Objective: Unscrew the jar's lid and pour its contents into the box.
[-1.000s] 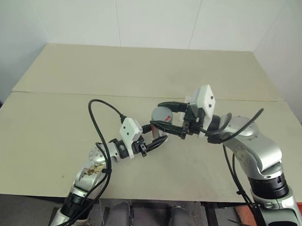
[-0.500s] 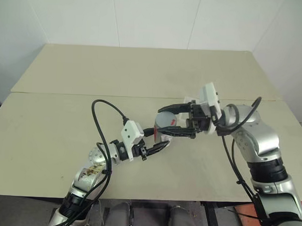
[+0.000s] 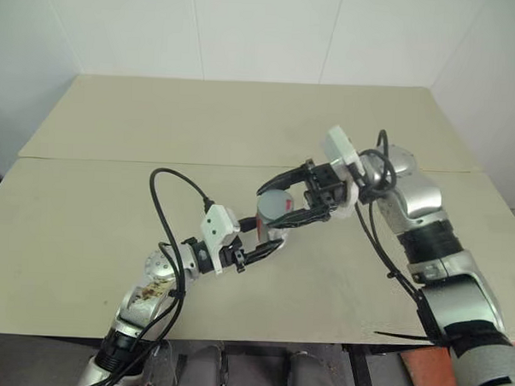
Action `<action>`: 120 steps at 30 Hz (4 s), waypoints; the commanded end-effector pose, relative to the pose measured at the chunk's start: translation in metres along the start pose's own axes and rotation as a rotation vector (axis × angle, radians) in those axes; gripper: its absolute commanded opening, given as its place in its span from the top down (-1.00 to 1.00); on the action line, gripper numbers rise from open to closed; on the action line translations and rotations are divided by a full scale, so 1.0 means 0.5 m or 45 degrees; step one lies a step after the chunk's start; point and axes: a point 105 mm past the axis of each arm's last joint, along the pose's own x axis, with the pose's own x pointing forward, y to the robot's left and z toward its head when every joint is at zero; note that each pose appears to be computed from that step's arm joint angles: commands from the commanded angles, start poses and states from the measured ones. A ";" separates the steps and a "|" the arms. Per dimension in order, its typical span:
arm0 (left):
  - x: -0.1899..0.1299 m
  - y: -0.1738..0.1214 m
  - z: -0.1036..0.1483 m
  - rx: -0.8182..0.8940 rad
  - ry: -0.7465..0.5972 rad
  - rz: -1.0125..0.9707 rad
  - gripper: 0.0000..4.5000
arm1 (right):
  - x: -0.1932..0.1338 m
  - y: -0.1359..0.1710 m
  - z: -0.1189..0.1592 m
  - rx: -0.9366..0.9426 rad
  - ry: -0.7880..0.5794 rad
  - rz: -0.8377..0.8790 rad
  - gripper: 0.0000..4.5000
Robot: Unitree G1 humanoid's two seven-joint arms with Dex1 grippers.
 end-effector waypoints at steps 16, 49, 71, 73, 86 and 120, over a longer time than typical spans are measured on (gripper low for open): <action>0.004 -0.024 0.029 0.010 -0.070 -0.051 -0.08 | 0.003 -0.020 0.029 -0.089 0.004 0.138 -0.42; 0.030 -0.003 0.016 0.002 -0.068 -0.024 -0.08 | -0.067 0.048 0.059 -0.128 -0.068 -0.637 -0.98; 0.028 -0.008 0.014 0.006 -0.069 -0.026 -0.08 | -0.023 0.025 0.034 -0.109 -0.057 -0.666 -0.98; 0.028 -0.009 0.014 0.006 -0.070 -0.026 -0.08 | -0.027 0.027 0.031 -0.111 -0.045 -0.669 -0.98; 0.029 -0.010 0.009 -0.004 -0.069 -0.034 -0.08 | -0.061 0.050 0.019 -0.106 0.022 -0.686 -0.98; 0.026 -0.014 0.005 0.009 -0.066 -0.051 -0.08 | -0.067 0.086 0.036 -0.112 -0.039 -0.661 -0.98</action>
